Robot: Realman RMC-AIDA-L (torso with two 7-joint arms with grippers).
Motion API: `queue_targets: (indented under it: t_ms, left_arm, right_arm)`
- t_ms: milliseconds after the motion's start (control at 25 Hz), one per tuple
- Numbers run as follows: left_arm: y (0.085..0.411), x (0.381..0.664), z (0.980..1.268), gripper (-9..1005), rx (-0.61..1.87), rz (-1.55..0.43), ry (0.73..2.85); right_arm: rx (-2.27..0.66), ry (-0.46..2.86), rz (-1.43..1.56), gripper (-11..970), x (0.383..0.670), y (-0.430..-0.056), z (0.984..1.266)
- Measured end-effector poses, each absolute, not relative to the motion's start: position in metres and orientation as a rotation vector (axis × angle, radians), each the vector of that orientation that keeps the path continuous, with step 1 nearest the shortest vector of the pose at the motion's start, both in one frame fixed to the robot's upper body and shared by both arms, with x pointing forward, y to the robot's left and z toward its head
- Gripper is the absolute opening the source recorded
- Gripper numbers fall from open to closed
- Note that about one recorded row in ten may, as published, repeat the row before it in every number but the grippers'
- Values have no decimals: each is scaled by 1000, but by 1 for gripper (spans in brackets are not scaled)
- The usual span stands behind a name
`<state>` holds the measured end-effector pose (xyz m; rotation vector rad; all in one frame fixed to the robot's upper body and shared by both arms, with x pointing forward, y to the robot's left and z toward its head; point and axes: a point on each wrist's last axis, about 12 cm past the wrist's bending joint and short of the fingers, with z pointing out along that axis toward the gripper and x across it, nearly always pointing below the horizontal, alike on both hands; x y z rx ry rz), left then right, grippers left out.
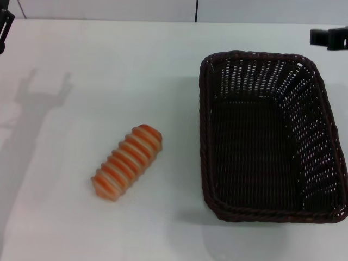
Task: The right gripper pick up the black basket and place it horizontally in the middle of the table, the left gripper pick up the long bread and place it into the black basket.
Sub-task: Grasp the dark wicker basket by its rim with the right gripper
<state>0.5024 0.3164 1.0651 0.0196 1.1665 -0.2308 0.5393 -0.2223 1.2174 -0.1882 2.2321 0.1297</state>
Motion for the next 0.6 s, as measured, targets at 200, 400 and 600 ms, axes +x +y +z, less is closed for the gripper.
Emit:
queue_targets:
  t_ms: [200, 400, 600]
  left_arm:
    - [319, 503, 1066, 864, 15, -223, 1162]
    - [322, 503, 1066, 864, 3, -214, 1160]
    - [323, 502, 1065, 864, -18, -238, 1164]
  right_arm:
    - [-164, 2335, 141, 664, 535, -219, 1219]
    - [-82, 2426, 132, 664, 537, -226, 1212]
    - [-44, 2490, 126, 663, 536, -228, 1207]
